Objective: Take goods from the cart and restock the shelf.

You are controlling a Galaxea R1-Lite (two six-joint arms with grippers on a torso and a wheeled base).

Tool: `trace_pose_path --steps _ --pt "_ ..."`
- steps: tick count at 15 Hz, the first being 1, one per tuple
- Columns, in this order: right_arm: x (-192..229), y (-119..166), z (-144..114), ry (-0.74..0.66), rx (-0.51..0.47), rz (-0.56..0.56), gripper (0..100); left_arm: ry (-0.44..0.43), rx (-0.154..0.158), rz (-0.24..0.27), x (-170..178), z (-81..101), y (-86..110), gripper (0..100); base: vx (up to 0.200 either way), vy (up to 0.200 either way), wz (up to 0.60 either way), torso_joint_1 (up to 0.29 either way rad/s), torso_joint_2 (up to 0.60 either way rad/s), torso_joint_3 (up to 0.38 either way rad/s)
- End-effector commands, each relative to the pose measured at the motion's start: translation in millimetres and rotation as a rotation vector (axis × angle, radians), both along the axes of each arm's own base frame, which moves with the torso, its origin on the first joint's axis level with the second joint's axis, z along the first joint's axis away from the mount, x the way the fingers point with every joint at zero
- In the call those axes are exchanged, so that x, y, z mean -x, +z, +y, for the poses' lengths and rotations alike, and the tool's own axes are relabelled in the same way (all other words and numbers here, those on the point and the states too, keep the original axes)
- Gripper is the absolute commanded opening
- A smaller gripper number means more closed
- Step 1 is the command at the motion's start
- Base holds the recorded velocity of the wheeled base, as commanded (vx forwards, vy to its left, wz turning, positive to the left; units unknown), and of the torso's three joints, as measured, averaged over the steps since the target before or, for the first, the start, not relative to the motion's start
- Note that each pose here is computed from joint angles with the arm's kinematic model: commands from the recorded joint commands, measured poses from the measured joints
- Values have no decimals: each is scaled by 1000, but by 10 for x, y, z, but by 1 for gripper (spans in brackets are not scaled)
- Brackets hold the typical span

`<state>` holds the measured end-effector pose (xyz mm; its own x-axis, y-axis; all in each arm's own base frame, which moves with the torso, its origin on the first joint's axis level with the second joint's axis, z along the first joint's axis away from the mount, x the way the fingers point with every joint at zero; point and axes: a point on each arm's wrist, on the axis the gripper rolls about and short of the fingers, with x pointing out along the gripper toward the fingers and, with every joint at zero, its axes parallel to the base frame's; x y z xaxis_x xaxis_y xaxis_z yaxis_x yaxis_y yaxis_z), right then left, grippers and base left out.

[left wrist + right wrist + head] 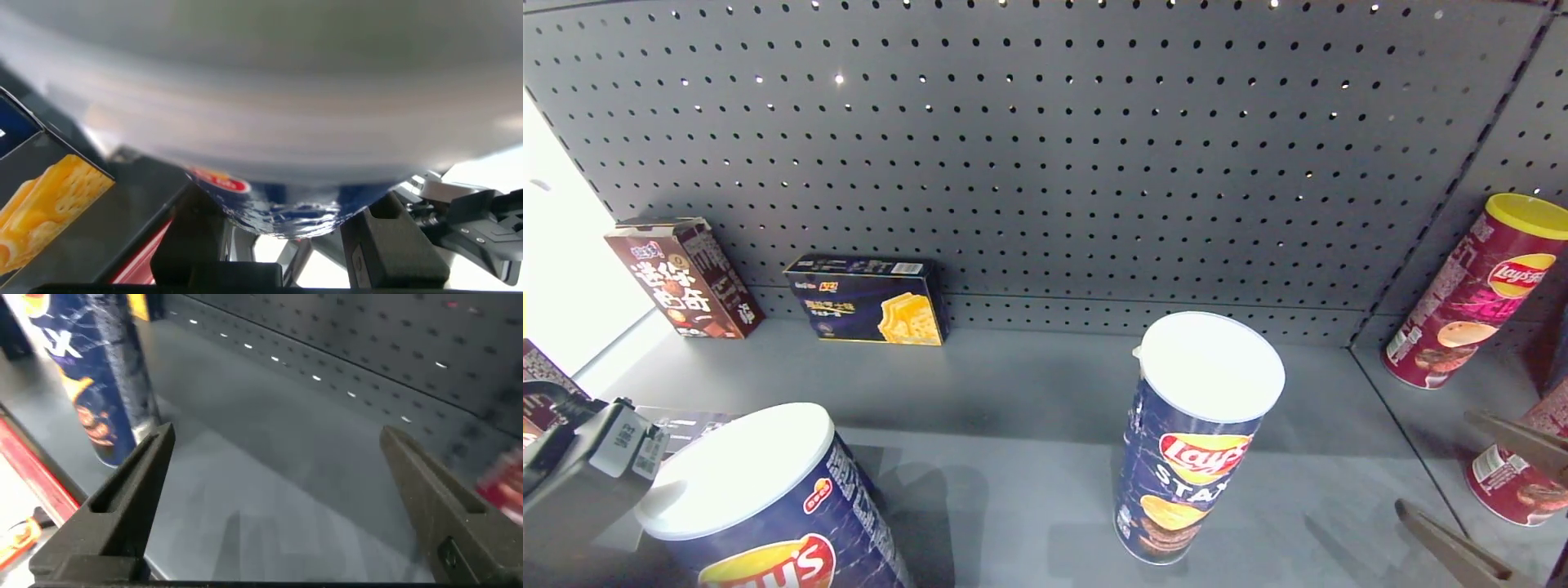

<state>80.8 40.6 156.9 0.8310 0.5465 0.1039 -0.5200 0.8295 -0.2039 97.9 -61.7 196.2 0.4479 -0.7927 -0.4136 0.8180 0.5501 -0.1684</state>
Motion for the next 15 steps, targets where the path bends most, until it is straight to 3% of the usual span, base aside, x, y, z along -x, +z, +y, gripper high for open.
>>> trace_pose_path --steps 1,3,6,8,9,12,15 --pt "201 29 -144 -73 -26 -61 100 0 1 -2 12 6 -1 0 0 0 0 0 0 0" --pt "432 -52 -235 -85 -27 -64 100 0 1 -2 33 16 -17 0 0 0 0 0 0 0" --pt "974 -580 -437 -308 -26 -12 100 1 5 -6 94 47 -37 0 0 0 0 0 0 0" --pt "947 -552 -464 -455 -47 3 100 2 7 -6 110 55 -46 0 0 0 0 0 0 0" --pt "944 -581 -466 -464 -42 24 100 2 8 -8 112 56 -46 0 0 0 0 0 0 0" --pt "939 -723 -502 -630 -5 154 100 -1 12 -16 109 54 -34 0 0 0 0 0 0 0" --pt "939 -722 -508 -658 -28 158 100 -3 15 -20 107 53 -21 0 0 0 0 0 0 0"
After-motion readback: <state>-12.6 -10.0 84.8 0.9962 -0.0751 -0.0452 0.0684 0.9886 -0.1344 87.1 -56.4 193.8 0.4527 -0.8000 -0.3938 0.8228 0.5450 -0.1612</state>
